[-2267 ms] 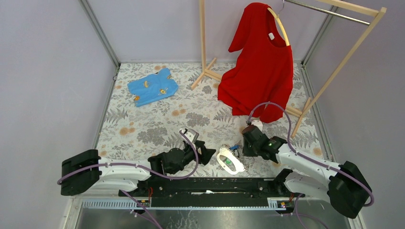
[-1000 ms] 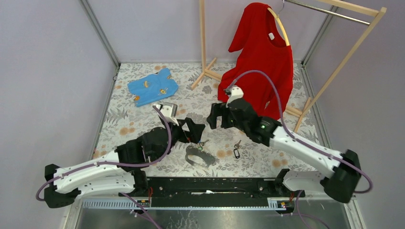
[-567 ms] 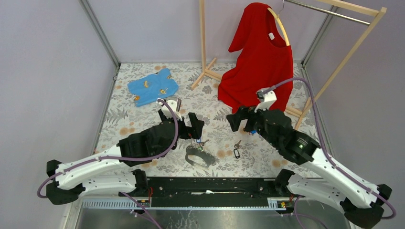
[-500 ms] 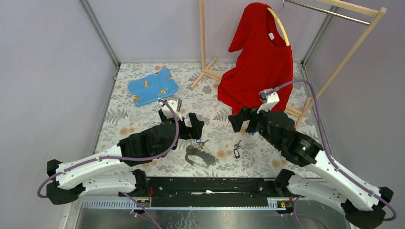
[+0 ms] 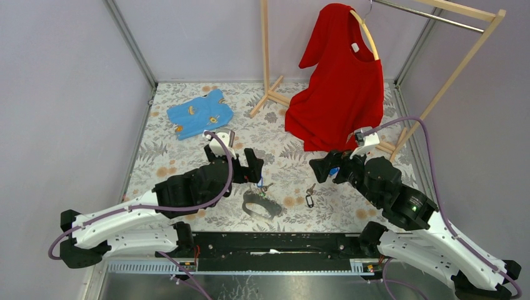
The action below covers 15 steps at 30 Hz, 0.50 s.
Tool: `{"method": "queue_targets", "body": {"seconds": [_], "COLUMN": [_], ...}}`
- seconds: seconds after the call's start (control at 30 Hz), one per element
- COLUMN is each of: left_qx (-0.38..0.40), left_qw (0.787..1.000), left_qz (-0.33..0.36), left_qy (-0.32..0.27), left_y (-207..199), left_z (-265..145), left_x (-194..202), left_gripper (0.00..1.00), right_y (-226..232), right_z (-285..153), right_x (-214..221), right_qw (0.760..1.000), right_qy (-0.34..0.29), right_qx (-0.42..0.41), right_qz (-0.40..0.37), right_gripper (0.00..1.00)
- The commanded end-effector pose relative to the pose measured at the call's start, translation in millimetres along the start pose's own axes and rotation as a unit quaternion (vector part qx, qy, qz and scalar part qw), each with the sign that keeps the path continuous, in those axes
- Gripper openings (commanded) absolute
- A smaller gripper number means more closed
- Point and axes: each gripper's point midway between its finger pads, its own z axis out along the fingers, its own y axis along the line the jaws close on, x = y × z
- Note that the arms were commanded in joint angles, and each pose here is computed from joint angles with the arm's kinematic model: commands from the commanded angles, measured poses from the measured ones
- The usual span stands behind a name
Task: Remove the keys from the keyring
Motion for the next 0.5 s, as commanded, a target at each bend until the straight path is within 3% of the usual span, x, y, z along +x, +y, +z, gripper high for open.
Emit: {"method": "queue_targets", "body": {"seconds": [0.0, 0.47], "left_qx": [-0.007, -0.020], "left_qw": [1.000, 1.000], "left_qz": [-0.011, 0.003], "left_qy": [-0.018, -0.015], "left_y": [6, 12], "left_z": [-2, -3], "left_x": [-8, -6], "left_gripper": [0.99, 0.99], "right_y": [-3, -6], "right_z": [-3, -1], "right_x": [-2, 10], "right_qw": [1.000, 1.000], "right_qy": [-0.003, 0.017], "right_qx": [0.008, 0.012], "right_qz": [0.007, 0.007], "right_gripper": [1.00, 1.00]}}
